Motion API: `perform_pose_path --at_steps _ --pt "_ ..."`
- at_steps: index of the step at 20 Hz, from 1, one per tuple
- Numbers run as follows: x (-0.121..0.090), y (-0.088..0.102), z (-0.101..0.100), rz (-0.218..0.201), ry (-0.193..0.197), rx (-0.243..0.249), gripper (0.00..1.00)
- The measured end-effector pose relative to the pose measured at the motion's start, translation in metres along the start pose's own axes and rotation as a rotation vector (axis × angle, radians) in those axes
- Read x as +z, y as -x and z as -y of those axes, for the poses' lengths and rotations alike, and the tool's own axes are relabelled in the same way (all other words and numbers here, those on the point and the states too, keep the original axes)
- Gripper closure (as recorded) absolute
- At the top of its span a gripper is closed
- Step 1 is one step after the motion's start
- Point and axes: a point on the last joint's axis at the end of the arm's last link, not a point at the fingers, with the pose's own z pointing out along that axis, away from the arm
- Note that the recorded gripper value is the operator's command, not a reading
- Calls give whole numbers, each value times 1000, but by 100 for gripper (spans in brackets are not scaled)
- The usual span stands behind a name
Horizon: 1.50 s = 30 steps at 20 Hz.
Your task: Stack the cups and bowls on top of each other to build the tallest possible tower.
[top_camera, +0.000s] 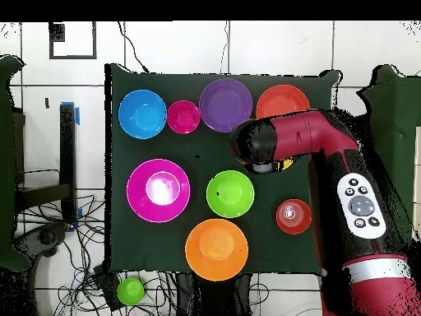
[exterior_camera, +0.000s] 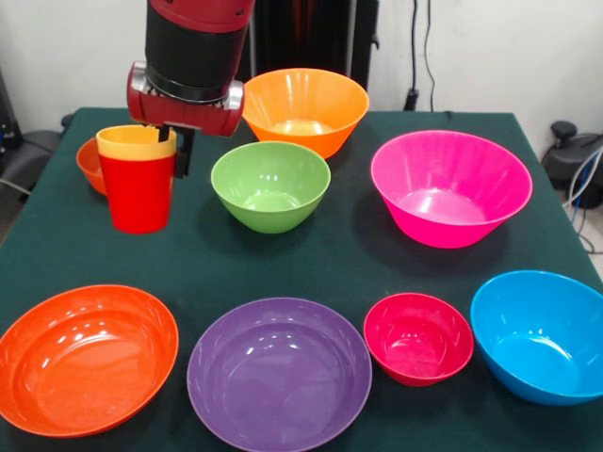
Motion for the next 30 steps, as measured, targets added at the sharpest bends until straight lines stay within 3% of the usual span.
perform_pose_path --at_steps 4,10,17,23,30 --pt "-11 7 5 16 -11 11 100" --pt "-30 10 14 -9 -14 41 100" --pt "-52 31 24 -17 -3 87 100" --pt "-72 59 24 36 -9 104 100" --pt "-91 95 7 104 -8 108 100"
